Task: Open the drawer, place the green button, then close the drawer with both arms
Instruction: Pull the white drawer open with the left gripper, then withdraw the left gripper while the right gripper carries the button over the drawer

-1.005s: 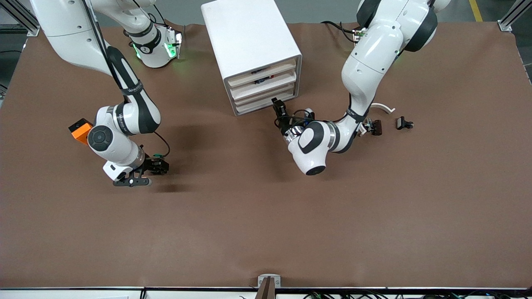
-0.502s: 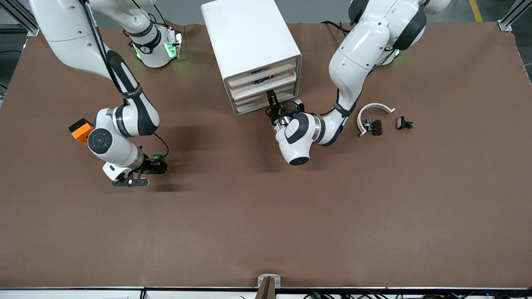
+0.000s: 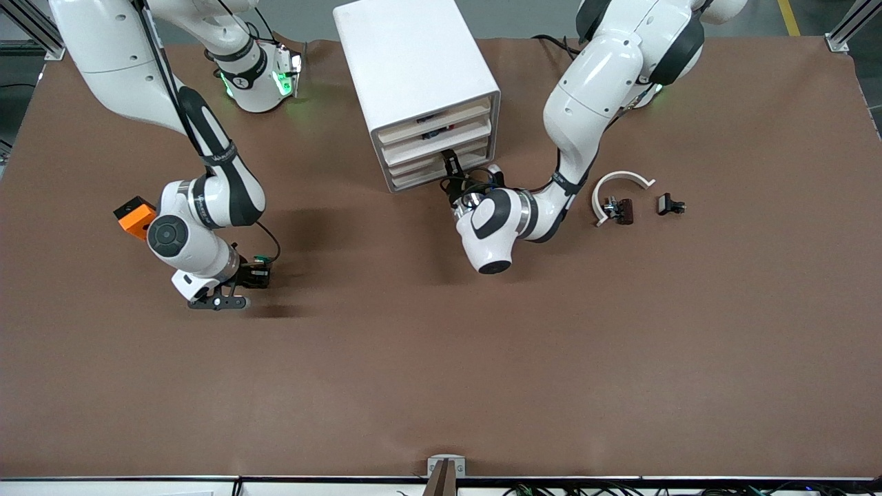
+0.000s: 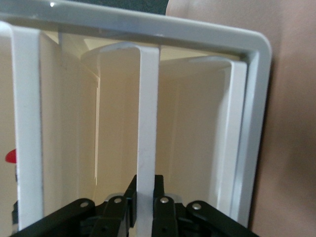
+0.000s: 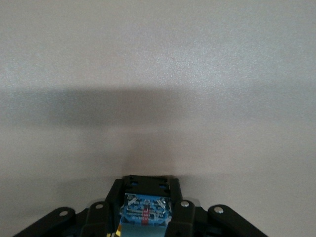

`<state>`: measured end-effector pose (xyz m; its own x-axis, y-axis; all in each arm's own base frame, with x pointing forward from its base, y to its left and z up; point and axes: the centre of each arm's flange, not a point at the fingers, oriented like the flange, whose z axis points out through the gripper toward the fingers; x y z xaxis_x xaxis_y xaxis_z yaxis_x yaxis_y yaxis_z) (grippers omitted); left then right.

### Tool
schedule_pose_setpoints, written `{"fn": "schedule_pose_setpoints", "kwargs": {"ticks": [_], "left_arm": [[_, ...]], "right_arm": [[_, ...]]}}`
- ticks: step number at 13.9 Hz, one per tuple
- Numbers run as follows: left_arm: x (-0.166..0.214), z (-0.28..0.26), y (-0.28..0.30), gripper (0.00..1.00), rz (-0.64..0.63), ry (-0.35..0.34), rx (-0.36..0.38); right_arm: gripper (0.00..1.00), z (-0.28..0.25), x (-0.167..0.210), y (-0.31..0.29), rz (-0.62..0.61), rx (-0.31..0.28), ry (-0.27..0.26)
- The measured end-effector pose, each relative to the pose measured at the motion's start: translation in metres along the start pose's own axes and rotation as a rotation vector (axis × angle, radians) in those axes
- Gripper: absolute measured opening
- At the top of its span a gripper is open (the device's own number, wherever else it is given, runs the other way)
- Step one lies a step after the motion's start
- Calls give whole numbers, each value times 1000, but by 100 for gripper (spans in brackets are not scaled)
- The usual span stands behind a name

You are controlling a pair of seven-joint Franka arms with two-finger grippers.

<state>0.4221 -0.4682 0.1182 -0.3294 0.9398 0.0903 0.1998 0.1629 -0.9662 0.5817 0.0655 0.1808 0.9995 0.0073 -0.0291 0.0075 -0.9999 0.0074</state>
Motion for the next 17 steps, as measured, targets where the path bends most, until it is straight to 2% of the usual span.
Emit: {"fn": "schedule_pose_setpoints", "kwargs": {"ticks": [4, 8, 12, 13, 15, 17], "left_arm": [[18, -72, 8, 11, 37, -116, -53], [35, -125, 9, 11, 72, -174, -121], [38, -141, 8, 11, 101, -190, -153], [39, -146, 10, 15, 110, -205, -172], [41, -157, 12, 34, 126, -232, -209], [42, -165, 10, 57, 132, -243, -223]], "right_arm": [[41, -2, 2, -1, -2, 1, 5], [41, -22, 9, -16, 49, 7, 27], [41, -90, -4, -86, 230, -28, -81], [41, -112, -10, -109, 271, -45, -102], [41, -147, -24, -151, 353, -81, -135], [41, -171, -39, -194, 431, -115, -147]]}}
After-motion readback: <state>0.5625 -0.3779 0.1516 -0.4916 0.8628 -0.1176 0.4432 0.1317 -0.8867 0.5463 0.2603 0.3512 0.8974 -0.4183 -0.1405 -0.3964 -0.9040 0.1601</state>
